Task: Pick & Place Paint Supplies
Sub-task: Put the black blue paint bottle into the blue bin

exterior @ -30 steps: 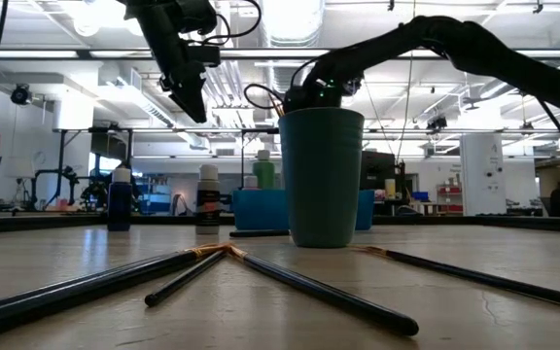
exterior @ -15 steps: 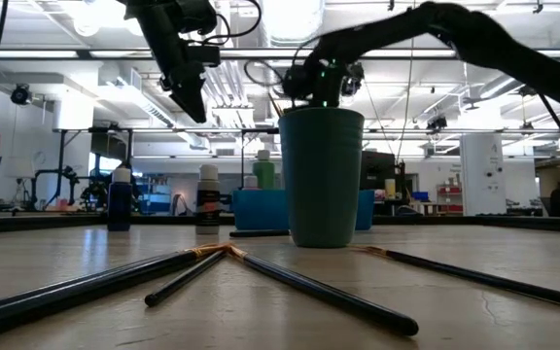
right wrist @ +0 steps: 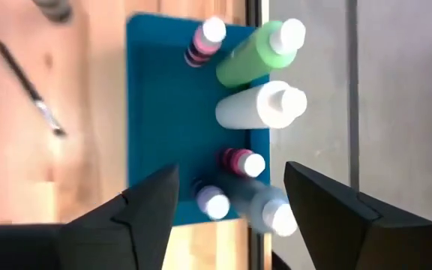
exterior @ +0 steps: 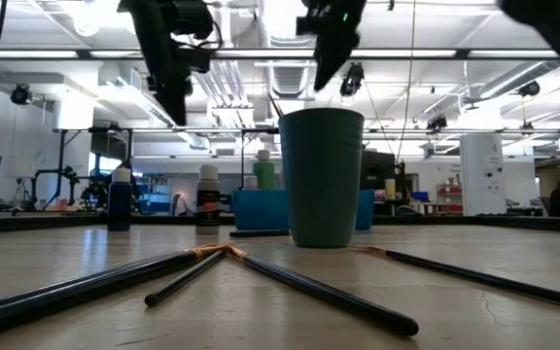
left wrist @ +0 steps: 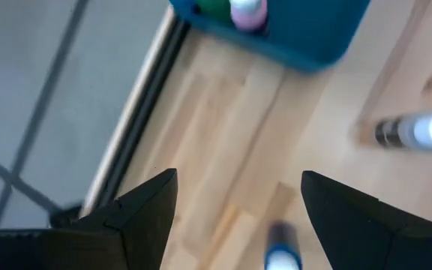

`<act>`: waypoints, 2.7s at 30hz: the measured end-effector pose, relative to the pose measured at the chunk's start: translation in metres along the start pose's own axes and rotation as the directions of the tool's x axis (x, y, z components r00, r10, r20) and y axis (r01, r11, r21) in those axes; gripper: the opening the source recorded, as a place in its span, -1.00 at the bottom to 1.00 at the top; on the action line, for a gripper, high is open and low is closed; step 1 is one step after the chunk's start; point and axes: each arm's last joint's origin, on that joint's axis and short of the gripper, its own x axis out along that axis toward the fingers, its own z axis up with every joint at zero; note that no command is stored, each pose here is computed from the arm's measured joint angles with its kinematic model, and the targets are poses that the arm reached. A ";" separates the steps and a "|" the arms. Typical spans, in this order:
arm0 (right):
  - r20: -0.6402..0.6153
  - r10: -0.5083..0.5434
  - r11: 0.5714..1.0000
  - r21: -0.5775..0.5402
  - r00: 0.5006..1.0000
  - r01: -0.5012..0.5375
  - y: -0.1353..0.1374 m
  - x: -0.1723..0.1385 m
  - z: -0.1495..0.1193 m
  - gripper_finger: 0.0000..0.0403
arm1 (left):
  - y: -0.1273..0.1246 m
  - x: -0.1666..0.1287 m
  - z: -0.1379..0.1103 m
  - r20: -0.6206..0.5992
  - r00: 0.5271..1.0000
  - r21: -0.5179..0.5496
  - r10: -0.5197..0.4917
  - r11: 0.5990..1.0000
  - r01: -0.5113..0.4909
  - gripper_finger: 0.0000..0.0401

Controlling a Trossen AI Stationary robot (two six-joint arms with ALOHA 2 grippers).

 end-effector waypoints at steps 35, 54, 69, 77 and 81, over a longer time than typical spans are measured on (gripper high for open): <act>0.127 0.141 0.920 0.349 0.982 -0.177 0.161 -0.038 -0.146 0.02 | -0.016 -0.005 -0.072 -0.256 0.965 -0.051 -0.064 0.997 0.053 0.29; 0.159 0.117 0.954 0.255 0.980 -0.156 0.160 -0.021 -0.131 0.04 | -0.019 0.025 -0.060 -0.360 0.929 -0.338 -0.082 0.940 -0.048 0.29; 0.151 0.107 0.952 0.270 0.983 -0.145 0.160 -0.021 -0.131 0.06 | -0.022 0.049 -0.052 -0.419 0.902 -0.310 -0.102 0.950 -0.037 0.29; 0.151 0.107 0.952 0.270 0.983 -0.145 0.160 -0.021 -0.131 0.00 | -0.025 0.058 -0.056 -0.425 0.898 -0.309 -0.113 0.951 -0.026 0.29; 0.151 0.104 0.954 0.265 0.983 -0.142 0.159 -0.021 -0.131 0.01 | -0.027 0.062 -0.059 -0.429 0.896 -0.305 -0.114 0.952 -0.025 0.29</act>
